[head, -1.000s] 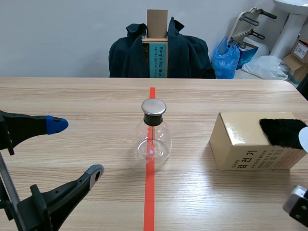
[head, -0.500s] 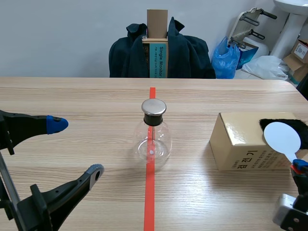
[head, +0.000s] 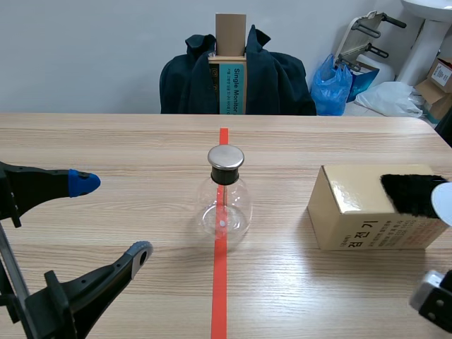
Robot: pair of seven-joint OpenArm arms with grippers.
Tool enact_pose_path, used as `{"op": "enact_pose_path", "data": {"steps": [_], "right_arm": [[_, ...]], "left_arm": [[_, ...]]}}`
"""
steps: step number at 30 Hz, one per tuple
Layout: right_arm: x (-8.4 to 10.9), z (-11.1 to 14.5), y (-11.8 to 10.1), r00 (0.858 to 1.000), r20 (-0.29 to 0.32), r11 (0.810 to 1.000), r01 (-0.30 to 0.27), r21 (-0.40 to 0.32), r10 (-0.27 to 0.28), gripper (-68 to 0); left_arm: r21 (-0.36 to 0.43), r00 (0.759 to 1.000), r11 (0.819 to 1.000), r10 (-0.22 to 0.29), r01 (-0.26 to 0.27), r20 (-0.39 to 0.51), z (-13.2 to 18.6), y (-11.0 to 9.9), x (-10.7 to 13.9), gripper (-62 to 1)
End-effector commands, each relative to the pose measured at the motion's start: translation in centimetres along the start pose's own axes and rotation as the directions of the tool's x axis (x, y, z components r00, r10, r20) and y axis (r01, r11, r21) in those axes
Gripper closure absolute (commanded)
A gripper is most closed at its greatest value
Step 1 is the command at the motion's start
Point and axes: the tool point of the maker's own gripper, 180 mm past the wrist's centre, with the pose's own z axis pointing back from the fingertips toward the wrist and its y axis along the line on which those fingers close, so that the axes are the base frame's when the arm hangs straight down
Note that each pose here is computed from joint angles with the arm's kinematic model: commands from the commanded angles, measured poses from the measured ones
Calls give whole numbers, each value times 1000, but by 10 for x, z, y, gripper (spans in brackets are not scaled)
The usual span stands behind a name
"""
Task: Do the electroscope experiment.
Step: 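Rub the plate on the fur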
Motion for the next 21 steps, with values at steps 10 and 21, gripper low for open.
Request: {"op": "enact_pose_path", "data": {"steps": [10, 21], "right_arm": [[9, 0, -3, 998, 57, 1000, -10, -4, 10, -9], [15, 0, -3, 996, 86, 1000, -11, -3, 11, -8]], "left_arm": [[-2, 1000, 1000, 11, -11, 24, -1, -2, 5, -623], [-2, 1000, 1000, 11, -11, 24, -1, -2, 5, -623]]}}
